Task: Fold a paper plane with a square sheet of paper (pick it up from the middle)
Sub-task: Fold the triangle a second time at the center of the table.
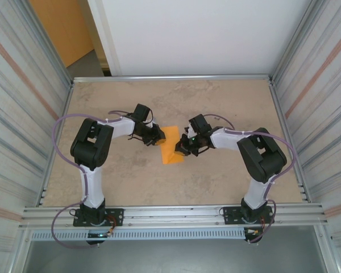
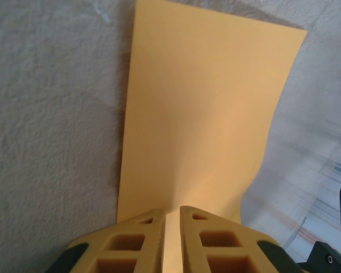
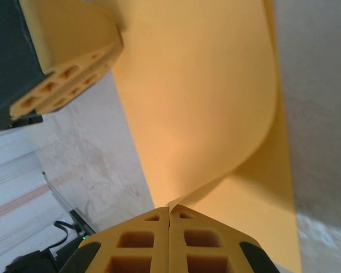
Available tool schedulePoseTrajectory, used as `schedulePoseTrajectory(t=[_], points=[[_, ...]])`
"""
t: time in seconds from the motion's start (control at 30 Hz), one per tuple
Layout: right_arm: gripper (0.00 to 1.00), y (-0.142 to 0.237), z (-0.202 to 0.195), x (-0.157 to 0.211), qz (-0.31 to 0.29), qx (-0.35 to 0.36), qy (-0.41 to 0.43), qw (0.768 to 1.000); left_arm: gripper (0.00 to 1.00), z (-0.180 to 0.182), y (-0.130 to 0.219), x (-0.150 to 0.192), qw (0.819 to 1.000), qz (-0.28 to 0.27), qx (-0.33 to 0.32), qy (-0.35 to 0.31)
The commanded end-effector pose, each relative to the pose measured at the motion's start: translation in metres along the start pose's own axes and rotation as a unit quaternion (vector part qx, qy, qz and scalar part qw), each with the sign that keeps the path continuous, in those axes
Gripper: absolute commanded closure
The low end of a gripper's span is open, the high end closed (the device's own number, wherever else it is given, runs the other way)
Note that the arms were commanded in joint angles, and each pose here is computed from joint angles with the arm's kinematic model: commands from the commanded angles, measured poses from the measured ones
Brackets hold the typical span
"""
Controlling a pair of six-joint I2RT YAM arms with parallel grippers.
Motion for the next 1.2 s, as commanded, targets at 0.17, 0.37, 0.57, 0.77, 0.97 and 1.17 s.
schedulePoseTrajectory(t=[0.17,0.37,0.57,0.77,0.97,1.17], points=[[1.00,-0.017,0.009,-0.010,0.011,-0.014,-0.002,1.000,0.83,0.031,-0.011,0.009,0.998,0.025,-0.050,0.029],[1.00,-0.024,0.010,-0.013,0.014,-0.018,0.002,1.000,0.83,0.028,-0.009,0.009,0.998,0.023,-0.049,0.026],[1.00,-0.030,0.014,-0.014,0.025,-0.022,0.013,0.999,0.83,0.029,-0.009,0.009,0.998,0.024,-0.049,0.027],[0.99,-0.036,0.015,-0.012,0.034,-0.019,0.019,0.999,0.83,0.029,-0.009,0.009,0.998,0.023,-0.049,0.026],[0.99,-0.039,0.016,-0.016,0.026,-0.023,0.016,0.999,0.83,0.029,-0.009,0.009,0.998,0.023,-0.051,0.029],[1.00,-0.041,0.015,-0.022,0.013,-0.023,0.008,1.000,0.85,0.030,-0.008,0.010,0.998,0.022,-0.054,0.029]])
Point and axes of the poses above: each hand's point on the last joint's axis, 136 mm out from that joint toward the fingers, its own y axis back along the fingers, its own z axis along the line the jaws close on, x = y × z, the point moved 6 cm from there along y, back along the fingers, and after that the axes turned 7 degrees about y, right-handed, at the moved point
